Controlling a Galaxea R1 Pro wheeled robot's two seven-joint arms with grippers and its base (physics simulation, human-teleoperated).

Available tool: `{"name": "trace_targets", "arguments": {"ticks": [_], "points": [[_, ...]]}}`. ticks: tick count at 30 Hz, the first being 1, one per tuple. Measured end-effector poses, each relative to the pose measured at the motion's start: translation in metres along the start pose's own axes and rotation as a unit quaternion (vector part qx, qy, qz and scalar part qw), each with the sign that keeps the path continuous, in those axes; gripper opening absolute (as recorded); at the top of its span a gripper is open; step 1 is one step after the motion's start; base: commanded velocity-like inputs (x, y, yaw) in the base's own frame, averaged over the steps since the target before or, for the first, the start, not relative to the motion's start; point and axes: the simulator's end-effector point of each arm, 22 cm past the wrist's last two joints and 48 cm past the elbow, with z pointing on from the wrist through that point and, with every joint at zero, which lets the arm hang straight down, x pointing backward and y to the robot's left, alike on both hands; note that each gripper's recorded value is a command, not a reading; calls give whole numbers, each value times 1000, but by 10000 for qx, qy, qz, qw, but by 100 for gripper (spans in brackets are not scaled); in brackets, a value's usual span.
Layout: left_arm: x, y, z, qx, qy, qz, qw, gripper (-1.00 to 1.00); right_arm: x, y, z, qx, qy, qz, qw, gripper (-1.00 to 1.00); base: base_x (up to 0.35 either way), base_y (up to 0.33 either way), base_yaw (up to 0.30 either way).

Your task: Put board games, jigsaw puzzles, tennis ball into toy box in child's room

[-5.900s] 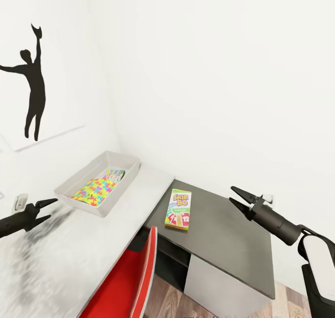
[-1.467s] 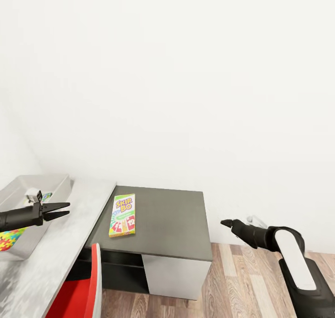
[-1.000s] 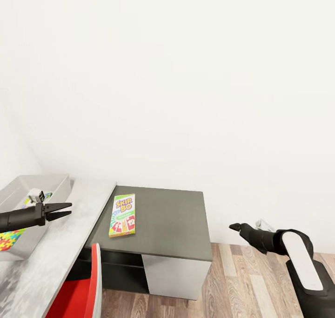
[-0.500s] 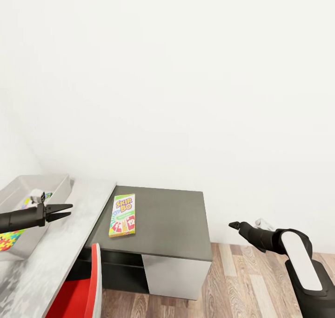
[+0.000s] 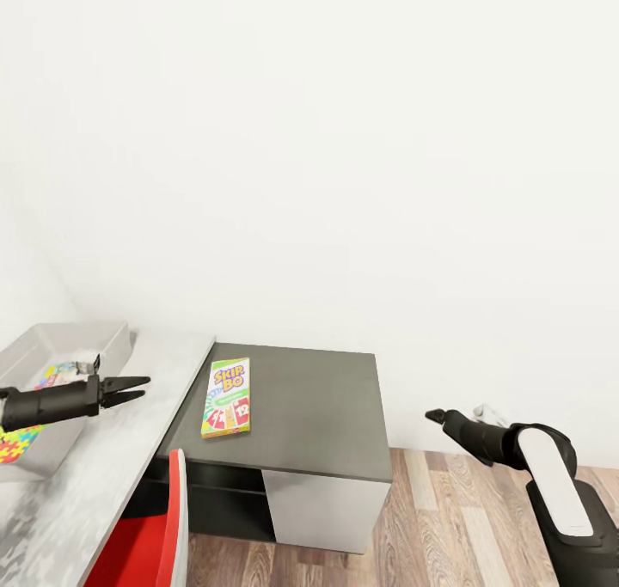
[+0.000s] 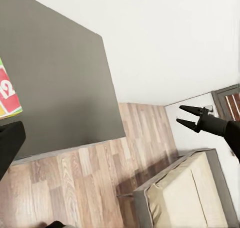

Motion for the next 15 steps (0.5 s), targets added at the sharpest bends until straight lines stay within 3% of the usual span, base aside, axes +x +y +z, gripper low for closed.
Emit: {"name": "trace_targets", "arguments": {"ticks": [4, 7, 11, 15], "points": [[10, 7, 34, -212, 78, -50, 9997, 100, 3, -4, 3, 113, 18, -77, 9999, 100, 0, 0, 0], [18, 17, 62, -597, 145, -70, 9981, 100, 3, -6, 3, 163, 23, -128, 9998, 100, 0, 0, 0], [13, 20, 86, -1000, 118, 21, 9949, 100, 2, -8, 3, 195, 16, -158, 9997, 100, 0, 0, 0], [8, 16, 104, -1135, 80, 64, 9935, 100, 1, -9, 2, 208, 9, -170, 9996, 100, 0, 0, 0]]}}
